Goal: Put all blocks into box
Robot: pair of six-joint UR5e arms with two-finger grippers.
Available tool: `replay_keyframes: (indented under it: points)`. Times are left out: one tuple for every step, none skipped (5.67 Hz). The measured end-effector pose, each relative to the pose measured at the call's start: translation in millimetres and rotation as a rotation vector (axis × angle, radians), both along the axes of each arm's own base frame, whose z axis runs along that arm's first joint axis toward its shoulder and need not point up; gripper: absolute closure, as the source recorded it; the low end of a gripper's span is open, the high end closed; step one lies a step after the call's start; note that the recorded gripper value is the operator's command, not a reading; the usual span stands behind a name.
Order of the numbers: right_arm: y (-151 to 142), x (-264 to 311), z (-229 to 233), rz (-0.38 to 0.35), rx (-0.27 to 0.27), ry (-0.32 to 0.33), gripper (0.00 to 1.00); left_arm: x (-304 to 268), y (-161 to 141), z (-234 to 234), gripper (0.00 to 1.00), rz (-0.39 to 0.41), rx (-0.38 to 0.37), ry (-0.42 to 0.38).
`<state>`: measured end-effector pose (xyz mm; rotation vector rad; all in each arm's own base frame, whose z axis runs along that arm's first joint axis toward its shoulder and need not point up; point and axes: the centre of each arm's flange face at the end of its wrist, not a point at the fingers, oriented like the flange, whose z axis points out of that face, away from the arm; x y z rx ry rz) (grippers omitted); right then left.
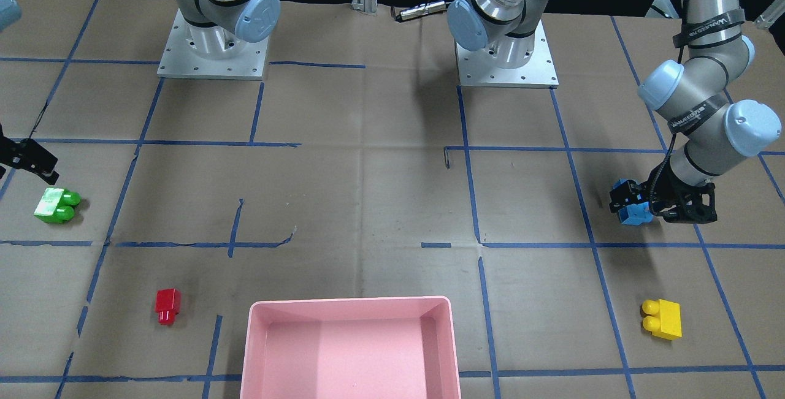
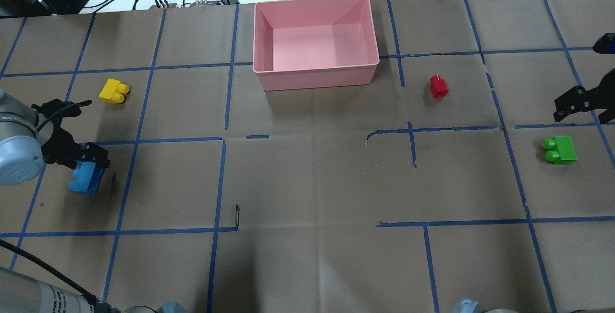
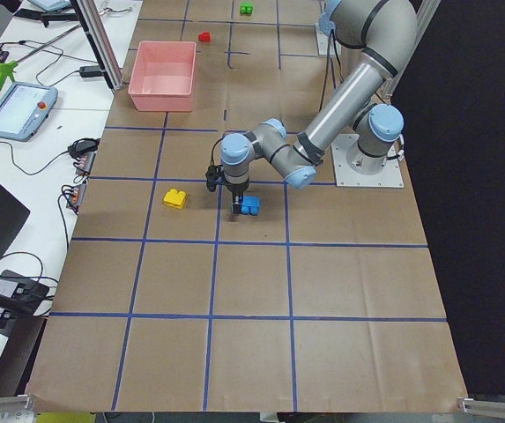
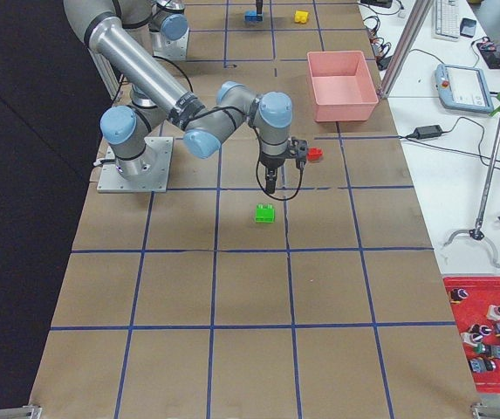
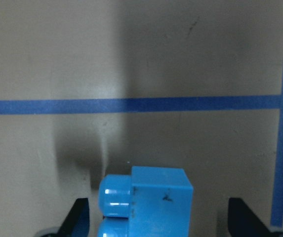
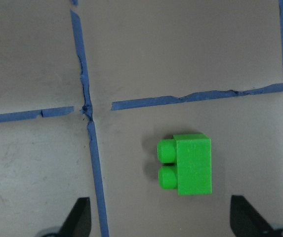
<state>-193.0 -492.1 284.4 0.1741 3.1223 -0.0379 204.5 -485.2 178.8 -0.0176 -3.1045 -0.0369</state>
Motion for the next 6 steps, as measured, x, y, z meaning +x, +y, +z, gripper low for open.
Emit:
replay_keyframes:
  points:
    - [4, -10, -38, -0.019, 0.009, -0.010, 0.02, 0, 2, -3, 0.02, 0.001, 0.006, 0.000]
    - [6, -17, -59, -0.030, 0.001, -0.004, 0.02, 2, 3, -4, 0.14, 0.004, 0.009, 0.000]
    - [8, -22, -74, -0.037, -0.007, 0.002, 0.02, 6, 4, -4, 0.28, 0.010, 0.009, 0.000]
    - [8, -24, -85, -0.040, -0.014, 0.007, 0.02, 9, 5, -3, 0.32, 0.014, 0.007, -0.001]
    - [7, -26, -94, -0.041, -0.018, 0.011, 0.06, 10, 5, -3, 0.41, 0.014, 0.007, -0.002]
    - [7, -27, -102, -0.041, -0.010, 0.010, 0.07, 11, 4, -3, 0.59, 0.015, 0.007, -0.002]
